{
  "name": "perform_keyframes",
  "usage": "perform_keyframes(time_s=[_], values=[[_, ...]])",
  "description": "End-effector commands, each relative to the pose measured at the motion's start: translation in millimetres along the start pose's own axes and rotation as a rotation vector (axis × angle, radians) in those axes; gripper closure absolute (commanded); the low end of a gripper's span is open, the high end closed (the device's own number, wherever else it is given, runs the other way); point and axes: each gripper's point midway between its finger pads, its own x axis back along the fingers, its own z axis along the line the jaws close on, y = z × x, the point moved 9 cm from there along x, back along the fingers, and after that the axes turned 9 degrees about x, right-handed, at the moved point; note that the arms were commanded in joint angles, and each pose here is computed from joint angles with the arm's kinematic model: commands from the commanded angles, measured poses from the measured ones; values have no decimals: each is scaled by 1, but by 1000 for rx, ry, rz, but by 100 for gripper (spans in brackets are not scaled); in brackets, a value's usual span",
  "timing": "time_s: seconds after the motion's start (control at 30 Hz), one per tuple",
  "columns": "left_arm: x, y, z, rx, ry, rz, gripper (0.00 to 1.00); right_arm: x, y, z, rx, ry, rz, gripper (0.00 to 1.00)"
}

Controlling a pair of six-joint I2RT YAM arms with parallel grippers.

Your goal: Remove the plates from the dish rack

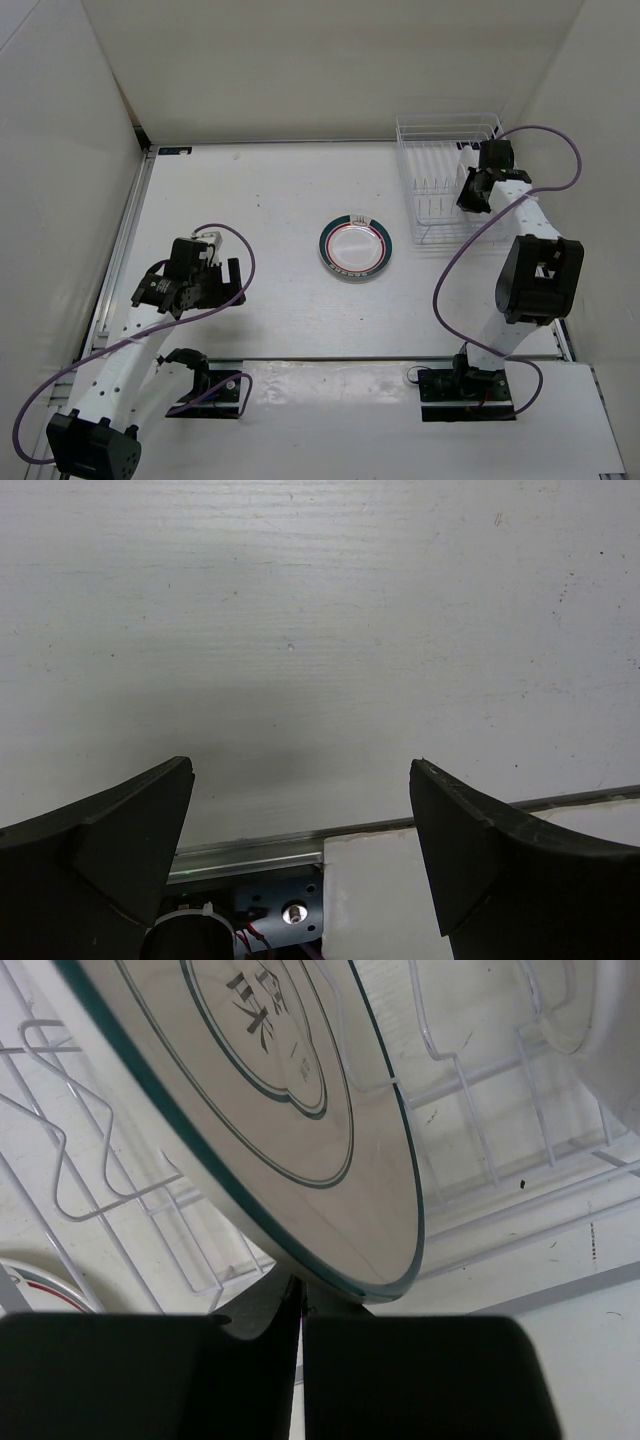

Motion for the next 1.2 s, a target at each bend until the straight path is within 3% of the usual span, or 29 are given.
perform_keyframes(time_s=[0.0,0.17,0.23,0.27,0.3,0.5,0.8,0.93,1.07,1.13,1.17], values=[[2,4,-4,-2,-28,-23,0,19,17,-2,-4,17,-87,100],[2,3,-4,-1,-31,-23,0,34,22,-2,-2,25,-129,99],[3,3,-4,-2,-34,-25,0,44,27,-3,-7,24,-170,81],[3,3,-4,1,-32,-24,0,53,32,-3,-9,19,-200,64],[3,3,-4,-3,-30,-24,0,57,35,-5,-18,15,-217,57],[3,3,-4,-3,-34,-25,0,83,59,-9,-46,-32,-320,45],[3,3,-3,-2,-25,-26,0,33,70,-7,-46,15,-185,47],[3,3,-3,0,-21,-28,0,27,68,-3,-41,58,-189,49],[2,4,-3,-2,-24,-27,0,20,62,-6,-45,47,-175,63],[2,4,-3,-3,-19,-21,0,19,61,-6,-46,51,-176,79],[1,3,-3,-1,-18,-16,0,18,62,-6,-49,48,-179,82]])
